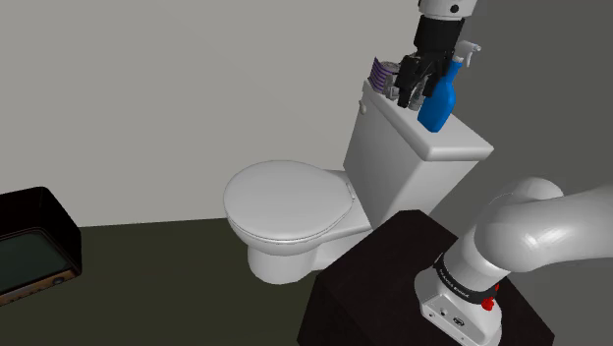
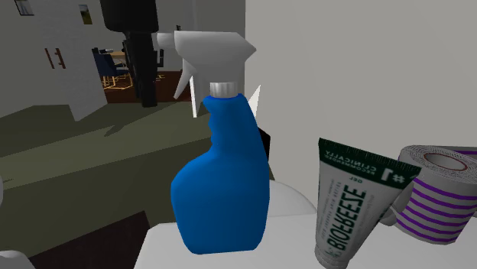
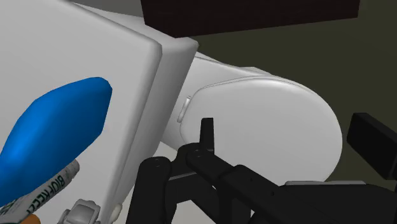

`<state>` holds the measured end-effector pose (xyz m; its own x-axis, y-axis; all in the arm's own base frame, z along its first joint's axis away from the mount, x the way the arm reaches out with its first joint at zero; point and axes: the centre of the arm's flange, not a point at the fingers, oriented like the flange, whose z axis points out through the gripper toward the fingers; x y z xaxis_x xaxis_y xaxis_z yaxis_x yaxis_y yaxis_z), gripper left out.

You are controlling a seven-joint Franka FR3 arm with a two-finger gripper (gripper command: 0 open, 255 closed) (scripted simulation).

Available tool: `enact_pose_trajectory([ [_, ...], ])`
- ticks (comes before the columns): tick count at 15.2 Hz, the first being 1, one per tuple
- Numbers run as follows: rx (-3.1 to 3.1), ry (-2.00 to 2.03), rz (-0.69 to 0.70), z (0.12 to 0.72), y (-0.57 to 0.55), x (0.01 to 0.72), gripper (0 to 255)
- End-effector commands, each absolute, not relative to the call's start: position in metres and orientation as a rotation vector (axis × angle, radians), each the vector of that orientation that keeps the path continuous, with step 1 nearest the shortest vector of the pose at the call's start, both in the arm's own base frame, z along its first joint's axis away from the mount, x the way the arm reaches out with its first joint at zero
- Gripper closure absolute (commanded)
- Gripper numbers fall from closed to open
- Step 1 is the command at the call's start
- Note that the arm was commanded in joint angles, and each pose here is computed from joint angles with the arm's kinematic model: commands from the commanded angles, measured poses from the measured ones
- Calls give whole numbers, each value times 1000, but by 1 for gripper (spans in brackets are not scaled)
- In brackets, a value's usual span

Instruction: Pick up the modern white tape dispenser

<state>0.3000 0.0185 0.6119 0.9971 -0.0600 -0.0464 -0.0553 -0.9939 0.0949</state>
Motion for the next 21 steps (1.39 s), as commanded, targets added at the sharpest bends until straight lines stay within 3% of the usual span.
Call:
enact_pose_trajectory([
  [1,3046,-88,-75,612,19,300,0],
  [21,3122,-403,92,594,-205,442,0],
])
